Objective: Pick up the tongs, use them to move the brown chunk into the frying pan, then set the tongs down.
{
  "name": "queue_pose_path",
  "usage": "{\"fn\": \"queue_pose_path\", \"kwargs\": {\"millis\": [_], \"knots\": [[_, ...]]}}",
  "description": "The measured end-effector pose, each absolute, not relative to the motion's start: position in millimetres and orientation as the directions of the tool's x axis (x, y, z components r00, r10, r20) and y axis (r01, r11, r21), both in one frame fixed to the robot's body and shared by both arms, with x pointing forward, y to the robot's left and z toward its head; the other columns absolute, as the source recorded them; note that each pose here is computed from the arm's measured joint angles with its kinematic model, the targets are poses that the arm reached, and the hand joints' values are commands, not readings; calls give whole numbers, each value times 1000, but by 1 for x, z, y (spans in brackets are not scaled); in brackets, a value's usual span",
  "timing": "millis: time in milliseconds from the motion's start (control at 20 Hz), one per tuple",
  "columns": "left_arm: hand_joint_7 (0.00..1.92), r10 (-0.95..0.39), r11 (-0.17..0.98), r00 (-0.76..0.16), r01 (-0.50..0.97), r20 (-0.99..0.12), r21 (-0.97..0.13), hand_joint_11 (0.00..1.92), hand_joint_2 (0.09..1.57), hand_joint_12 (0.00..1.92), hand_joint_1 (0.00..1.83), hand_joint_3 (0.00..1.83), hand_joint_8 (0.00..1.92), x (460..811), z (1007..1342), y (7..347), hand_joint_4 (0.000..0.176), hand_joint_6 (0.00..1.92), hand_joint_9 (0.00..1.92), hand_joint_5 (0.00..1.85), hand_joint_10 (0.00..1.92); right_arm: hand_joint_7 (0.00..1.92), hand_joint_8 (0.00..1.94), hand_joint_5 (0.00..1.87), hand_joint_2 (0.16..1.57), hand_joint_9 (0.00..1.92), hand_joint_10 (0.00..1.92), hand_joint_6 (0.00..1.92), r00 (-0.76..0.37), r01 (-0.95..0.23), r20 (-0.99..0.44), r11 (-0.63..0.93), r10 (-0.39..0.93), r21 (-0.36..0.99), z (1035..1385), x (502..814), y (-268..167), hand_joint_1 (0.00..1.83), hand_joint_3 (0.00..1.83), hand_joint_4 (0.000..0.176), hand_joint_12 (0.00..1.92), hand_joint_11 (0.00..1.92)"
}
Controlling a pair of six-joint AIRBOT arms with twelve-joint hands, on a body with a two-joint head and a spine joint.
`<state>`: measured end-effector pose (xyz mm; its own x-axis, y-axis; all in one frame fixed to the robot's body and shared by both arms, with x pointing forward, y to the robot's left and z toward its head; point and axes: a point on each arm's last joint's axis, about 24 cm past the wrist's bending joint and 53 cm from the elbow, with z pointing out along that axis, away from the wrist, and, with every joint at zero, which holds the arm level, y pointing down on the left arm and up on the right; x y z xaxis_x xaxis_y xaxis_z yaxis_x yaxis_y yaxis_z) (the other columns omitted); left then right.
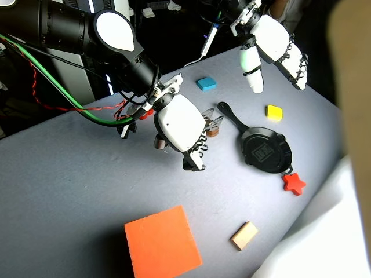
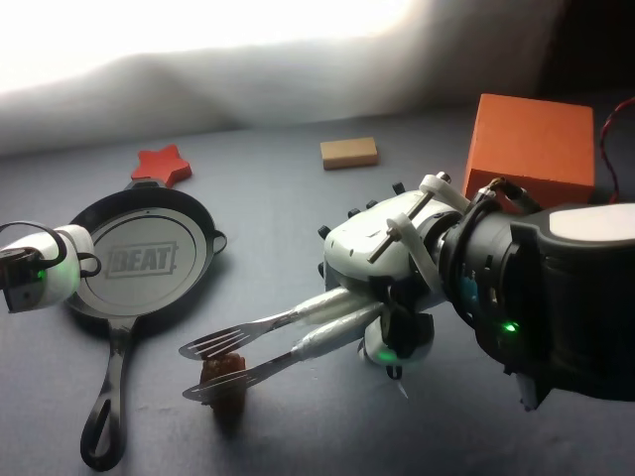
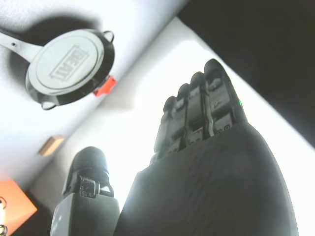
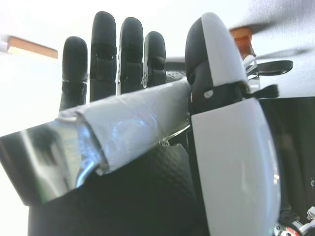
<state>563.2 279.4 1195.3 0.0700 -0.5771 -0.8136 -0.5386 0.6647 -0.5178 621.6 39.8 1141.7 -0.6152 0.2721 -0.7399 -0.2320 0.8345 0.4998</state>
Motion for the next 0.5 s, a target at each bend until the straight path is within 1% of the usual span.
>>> {"fn": "queue_pose_path", "kwargs": {"millis": [350,500], "knots": [[56,-578,666,68,-537,-813,-518,0,1244,217,0,0,1,563,1195,278,0,0,51,0,0,798,0,723,1212,780,21,0,-620,-230,-734,830,278,508,1151,624,38,974,0,0,1362,187],[57,-578,666,67,-536,-813,-518,0,1245,250,0,1,1,563,1195,278,0,0,53,0,0,769,0,706,1208,758,11,0,-617,-227,-734,830,282,510,1153,625,36,985,0,0,1357,164]]}}
